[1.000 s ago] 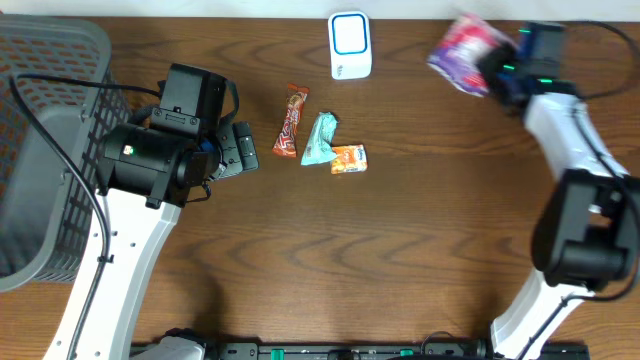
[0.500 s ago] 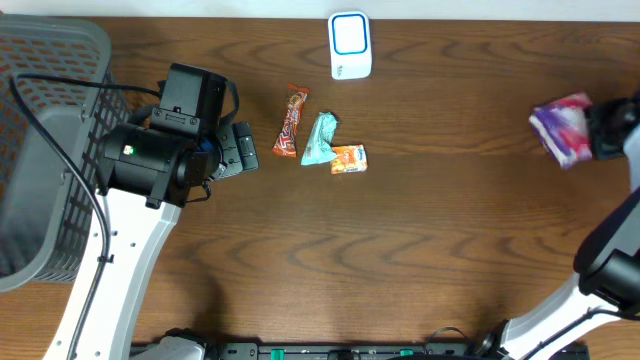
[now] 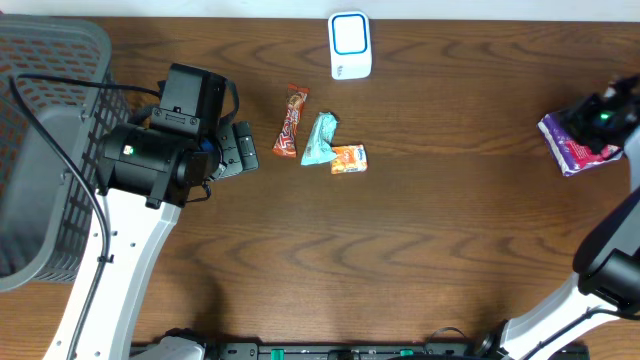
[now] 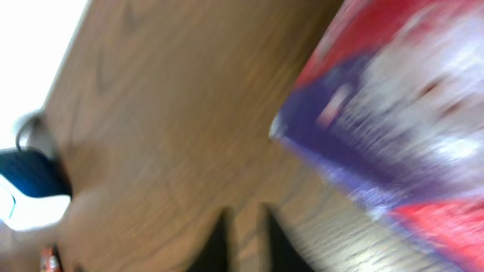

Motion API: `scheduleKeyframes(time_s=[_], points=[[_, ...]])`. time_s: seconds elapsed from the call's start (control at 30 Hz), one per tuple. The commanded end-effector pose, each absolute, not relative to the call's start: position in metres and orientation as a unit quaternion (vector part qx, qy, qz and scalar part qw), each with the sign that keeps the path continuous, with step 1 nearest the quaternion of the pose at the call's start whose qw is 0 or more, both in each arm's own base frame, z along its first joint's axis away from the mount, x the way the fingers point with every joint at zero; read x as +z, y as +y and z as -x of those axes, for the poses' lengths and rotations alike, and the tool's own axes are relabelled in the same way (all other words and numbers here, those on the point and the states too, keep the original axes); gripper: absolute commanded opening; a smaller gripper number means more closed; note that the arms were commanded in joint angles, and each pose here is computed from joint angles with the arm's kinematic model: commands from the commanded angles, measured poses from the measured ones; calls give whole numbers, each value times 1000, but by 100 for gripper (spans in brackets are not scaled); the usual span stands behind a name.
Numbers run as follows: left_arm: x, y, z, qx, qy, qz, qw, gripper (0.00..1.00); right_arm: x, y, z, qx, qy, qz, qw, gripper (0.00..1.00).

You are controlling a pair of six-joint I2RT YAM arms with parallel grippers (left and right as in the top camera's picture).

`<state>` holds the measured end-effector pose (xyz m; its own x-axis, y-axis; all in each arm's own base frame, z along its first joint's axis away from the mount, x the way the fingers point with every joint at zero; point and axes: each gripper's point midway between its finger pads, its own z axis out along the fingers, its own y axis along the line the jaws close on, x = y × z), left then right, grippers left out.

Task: Scan the item barcode
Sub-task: 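Carry the package to the far right and release it on the table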

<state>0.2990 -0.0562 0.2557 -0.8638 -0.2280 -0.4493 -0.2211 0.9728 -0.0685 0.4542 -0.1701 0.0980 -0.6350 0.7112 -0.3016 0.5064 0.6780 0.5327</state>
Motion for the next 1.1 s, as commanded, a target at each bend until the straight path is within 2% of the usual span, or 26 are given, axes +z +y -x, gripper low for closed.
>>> scheduleKeyframes(time_s=[0.0,0.17,0.57,0.63,0.7,0.9,1.07], points=[[256,-54,-299,0,965,113,235,98,96,-156,-448,140,911,-312,229,1],[256,-54,-299,-1,965,113,235,98,74,-163,-427,8,930,-317,185,2],[256,-54,-299,0,965,113,235,98,31,-175,-426,-30,914,-331,231,5],[256,-54,-299,0,965,113,235,98,34,-206,-424,-98,894,-351,259,8],[256,-54,-299,-1,965,113,235,98,41,-220,-426,-121,883,-359,276,8],[256,-54,-299,-1,965,113,235,98,55,-240,-432,-126,867,-374,305,9],[256,-54,-299,0,965,113,235,98,75,-235,-450,-94,864,-363,336,19]])
